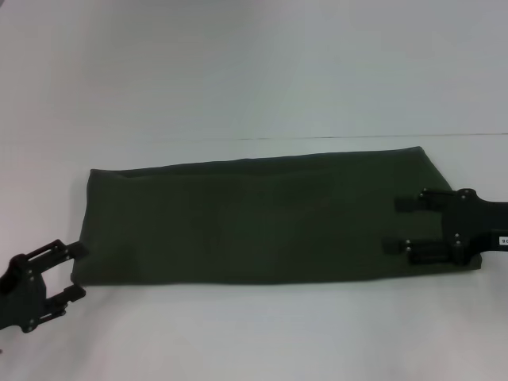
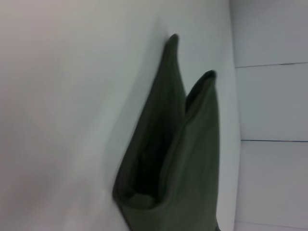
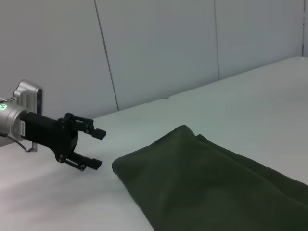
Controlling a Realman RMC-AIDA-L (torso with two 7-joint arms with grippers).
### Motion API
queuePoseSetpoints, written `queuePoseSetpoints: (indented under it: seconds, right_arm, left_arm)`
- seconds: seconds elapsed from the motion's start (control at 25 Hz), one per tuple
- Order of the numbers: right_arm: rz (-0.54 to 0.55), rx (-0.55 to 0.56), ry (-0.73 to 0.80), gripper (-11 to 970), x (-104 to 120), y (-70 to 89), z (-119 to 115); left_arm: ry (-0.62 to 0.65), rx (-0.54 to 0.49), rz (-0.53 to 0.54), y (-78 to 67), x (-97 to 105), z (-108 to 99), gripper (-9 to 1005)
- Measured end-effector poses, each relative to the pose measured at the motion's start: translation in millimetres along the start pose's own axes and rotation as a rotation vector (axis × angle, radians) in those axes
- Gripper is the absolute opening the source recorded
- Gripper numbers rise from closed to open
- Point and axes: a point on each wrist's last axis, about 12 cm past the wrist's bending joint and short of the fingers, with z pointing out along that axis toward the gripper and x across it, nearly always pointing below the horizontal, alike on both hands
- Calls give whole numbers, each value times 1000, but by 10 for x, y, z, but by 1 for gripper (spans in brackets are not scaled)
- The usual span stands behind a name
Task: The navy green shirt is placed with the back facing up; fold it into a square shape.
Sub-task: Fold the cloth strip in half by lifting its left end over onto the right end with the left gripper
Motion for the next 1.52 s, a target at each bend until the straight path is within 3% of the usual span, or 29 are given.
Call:
queuePoseSetpoints:
  seconds: [0.2,1.52]
  right_arm:
    - [1,9,1,897,7,-5,15]
    - [9,19,-10,894,24,-3,-4]
  left_arm:
    - [1,-25,-24,41,11,91,784]
    - [-36,-145,-42,-15,-107,374,784]
